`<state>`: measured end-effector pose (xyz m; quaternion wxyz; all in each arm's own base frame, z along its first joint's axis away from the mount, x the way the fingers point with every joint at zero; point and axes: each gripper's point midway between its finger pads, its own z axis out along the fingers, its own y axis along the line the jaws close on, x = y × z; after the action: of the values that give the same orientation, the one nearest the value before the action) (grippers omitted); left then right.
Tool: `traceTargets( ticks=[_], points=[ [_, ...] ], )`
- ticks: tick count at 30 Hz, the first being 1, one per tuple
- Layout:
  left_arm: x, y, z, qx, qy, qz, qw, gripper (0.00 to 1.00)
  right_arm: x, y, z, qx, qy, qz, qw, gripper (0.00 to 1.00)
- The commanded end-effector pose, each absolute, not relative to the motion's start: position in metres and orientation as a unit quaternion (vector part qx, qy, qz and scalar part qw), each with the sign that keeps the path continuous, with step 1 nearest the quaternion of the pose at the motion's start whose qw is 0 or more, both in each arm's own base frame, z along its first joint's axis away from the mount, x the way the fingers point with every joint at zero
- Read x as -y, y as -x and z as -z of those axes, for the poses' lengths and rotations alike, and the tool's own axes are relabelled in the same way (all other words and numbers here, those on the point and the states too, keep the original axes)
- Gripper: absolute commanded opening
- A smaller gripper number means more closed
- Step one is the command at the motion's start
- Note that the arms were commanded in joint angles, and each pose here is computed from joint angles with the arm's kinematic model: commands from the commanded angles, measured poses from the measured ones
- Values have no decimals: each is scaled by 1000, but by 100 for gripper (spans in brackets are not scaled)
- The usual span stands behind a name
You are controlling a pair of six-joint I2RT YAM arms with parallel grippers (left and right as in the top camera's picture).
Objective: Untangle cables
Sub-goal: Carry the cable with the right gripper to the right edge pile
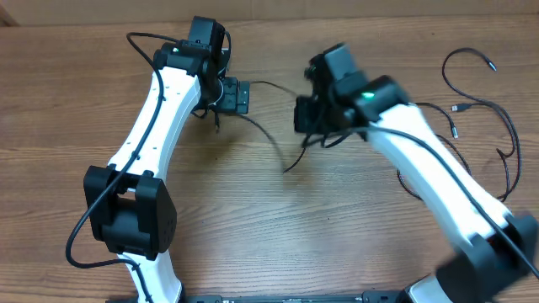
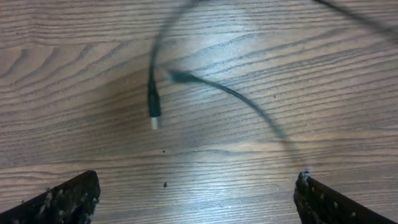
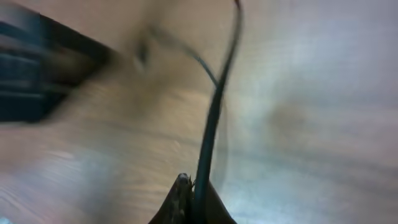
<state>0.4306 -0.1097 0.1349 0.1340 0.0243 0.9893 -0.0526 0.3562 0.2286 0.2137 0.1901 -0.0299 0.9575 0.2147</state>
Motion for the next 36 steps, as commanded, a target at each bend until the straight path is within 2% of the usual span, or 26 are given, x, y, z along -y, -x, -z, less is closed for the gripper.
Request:
traceTargets(
  ticks=[1,7,20,27,36],
  points=[
    [109,-437,-145,-987,-14,54,149,100,-212,-363,-260,-942,44,-193,269,4],
    [109,-437,-145,-987,-14,54,149,99,-216,-371,-277,-929,27,-216,301,4],
    [109,-437,-145,-987,-14,54,149,99,-204,-343,-254,-954,14,-192,229,4],
    [109,-437,-145,-987,-14,54,149,99,-173,-319,-226,-978,-2,-113,175,4],
    [109,-437,-145,-987,-14,54,149,100,-163,-312,-204,-985,-10,-92,148,4]
  ],
)
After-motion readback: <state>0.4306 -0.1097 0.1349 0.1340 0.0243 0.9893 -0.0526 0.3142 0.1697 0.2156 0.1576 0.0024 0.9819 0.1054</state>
